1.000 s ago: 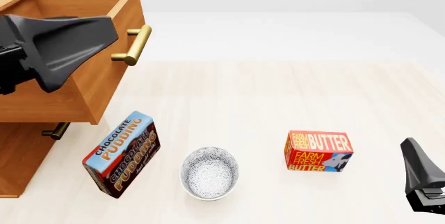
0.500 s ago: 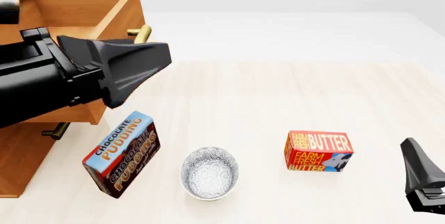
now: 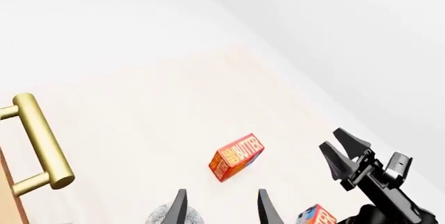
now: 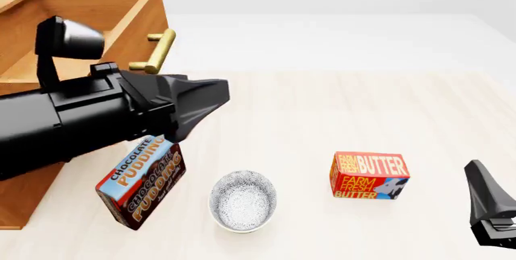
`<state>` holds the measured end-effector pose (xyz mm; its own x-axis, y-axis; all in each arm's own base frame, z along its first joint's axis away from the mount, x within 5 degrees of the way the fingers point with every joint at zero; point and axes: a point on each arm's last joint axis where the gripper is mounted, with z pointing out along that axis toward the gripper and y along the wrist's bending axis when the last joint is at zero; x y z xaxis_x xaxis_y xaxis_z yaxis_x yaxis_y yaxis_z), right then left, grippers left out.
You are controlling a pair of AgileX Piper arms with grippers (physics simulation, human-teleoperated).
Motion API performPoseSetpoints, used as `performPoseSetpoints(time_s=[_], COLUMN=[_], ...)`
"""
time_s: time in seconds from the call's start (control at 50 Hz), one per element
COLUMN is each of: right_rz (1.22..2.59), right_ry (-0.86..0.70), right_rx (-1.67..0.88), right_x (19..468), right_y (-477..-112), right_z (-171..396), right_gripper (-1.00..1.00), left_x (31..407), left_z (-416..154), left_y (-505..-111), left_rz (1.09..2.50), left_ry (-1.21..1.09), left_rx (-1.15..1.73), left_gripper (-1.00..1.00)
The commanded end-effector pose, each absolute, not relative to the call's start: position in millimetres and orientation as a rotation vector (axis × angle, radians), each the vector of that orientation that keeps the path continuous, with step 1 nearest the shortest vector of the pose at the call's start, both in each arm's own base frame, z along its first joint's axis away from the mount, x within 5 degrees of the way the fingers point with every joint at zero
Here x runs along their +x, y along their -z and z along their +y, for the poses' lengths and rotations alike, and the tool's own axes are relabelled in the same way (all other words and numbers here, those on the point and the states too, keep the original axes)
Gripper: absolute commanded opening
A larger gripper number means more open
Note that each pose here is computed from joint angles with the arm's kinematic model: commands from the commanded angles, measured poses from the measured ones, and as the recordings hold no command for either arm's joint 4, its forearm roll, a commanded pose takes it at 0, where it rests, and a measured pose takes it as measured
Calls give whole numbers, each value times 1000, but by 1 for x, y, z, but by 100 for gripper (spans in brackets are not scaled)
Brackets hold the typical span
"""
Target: Put the bowl in the top drawer of the cabinet.
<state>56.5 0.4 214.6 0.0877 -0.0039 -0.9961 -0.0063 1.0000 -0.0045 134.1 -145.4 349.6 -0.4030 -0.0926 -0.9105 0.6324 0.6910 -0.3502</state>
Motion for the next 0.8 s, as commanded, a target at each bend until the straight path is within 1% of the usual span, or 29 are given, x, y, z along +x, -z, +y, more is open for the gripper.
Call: performPoseSetpoints(time_s=[0.02,0.2,0.54,0.8], right_rz=[1483,1483,1483,1483], right_ry=[-2,-2,-2,-2], right_rx=[-8,-8,-8,-9], right_x=[56,56,56,56], right_y=[-215,-215,-215,-215], right_z=[0,0,0,0], right_gripper=[100,100,100,100], left_x=[145,148,159,165], left_z=[-150,-153,-152,-149], left_y=[-326,-316,-278,-264], left_rz=[1898,1920,2009,2041], left_ry=[832,835,820,813], left_rx=[380,360,273,211], left_gripper=[100,100,100,100])
